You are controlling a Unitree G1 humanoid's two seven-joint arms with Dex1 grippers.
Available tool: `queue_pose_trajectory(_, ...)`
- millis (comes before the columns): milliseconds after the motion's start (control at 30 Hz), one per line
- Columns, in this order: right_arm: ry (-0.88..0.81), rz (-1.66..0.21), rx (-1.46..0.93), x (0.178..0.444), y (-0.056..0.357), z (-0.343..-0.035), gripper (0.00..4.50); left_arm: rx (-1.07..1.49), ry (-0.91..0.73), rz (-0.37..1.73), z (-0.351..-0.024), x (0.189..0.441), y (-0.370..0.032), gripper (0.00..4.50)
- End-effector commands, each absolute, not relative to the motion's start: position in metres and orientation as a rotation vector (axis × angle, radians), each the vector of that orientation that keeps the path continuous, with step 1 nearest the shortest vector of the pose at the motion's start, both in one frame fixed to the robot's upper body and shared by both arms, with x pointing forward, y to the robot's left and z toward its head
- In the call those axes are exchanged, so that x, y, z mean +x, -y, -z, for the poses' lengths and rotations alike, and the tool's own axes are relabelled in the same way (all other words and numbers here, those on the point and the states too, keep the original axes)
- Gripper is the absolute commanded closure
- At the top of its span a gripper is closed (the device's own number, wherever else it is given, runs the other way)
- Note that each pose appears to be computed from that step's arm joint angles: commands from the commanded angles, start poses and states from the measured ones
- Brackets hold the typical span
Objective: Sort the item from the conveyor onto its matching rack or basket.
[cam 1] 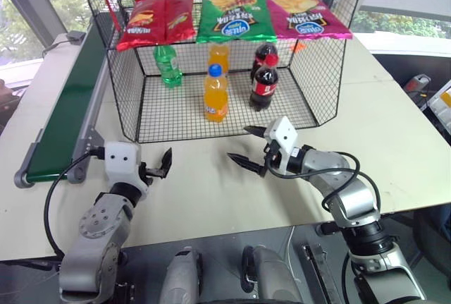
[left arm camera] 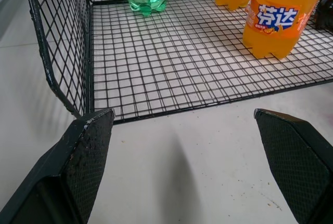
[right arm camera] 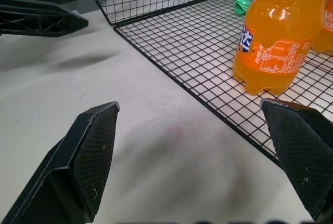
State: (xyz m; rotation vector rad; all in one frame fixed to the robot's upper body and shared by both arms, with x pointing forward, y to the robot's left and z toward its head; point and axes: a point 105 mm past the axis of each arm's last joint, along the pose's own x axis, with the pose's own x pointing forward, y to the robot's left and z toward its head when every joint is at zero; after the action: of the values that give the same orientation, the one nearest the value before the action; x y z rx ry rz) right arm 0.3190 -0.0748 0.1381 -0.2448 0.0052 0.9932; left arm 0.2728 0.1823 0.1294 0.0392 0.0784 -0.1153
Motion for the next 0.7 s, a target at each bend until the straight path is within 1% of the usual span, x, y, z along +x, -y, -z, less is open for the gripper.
queue_pose_trajectory(33,0.065,-1.014,-0.250,0.3155,0.0683,-0.1540,0.00,0.049,-0.027,0.117,-0.1398,0.2705,-0.1808,0.04)
queue_pose_trajectory(700,0.053,-1.038,-0.250,0.3121,0.0676,-0.1530,0.00,0.056,-0.043,0.130,-0.1374,0.2705,-0.1799,0.04)
